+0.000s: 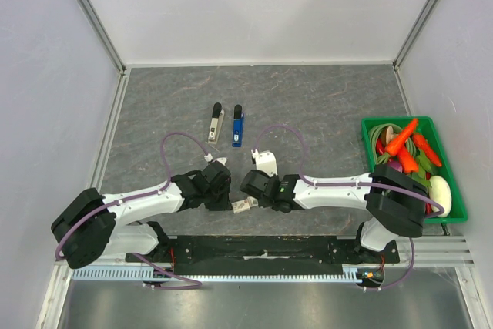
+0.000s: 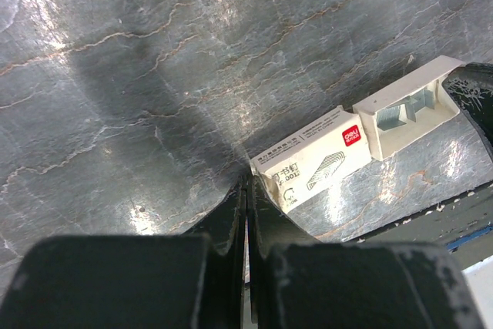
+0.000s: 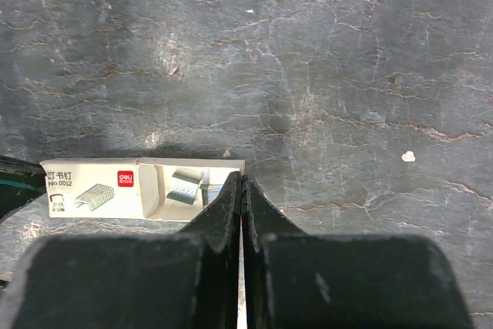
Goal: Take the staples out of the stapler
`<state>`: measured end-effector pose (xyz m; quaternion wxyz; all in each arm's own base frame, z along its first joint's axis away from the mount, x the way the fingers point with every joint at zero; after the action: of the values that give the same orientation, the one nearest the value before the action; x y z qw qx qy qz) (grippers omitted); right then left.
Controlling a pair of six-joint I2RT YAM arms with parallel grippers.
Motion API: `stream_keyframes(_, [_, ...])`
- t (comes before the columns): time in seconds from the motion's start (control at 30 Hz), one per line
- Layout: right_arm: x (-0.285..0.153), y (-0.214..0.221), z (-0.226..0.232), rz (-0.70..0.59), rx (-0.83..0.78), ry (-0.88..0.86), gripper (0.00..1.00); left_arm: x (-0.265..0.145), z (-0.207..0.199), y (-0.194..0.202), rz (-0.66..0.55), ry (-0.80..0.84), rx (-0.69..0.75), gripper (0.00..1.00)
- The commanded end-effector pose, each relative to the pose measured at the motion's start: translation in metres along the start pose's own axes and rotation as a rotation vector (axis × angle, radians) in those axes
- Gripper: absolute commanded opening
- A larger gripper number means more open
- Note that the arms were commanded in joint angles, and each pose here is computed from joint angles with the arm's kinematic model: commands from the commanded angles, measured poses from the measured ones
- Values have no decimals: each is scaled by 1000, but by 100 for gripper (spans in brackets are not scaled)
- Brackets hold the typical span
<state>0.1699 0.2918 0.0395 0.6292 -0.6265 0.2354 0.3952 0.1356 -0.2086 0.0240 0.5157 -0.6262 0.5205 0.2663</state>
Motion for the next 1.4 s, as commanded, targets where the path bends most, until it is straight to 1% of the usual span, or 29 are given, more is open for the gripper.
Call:
stream_keyframes(0.0, [-2, -12, 8, -40, 15, 4, 0, -1, 2, -3, -18, -14, -6, 2])
stream_keyframes(0.7, [1, -2, 10, -32, -10, 25, 0, -2, -1, -7, -28, -7, -7, 2])
stream_keyframes(1.37, [-1, -6, 33, -38, -26, 4, 0, -1, -3, -7, -28, 2, -4, 2])
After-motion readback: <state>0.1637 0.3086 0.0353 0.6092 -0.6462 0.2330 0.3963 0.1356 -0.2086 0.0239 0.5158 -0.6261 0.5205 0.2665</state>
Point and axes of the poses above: each gripper's point midway between its finger pads, its own x axis out along the fingers, its own z axis along the line the jaws close on, y = z × x, the point moved 1 cm from there along -x, back along the fingers, and after that the axes turned 5 degrees about x, right-handed, at the moved point
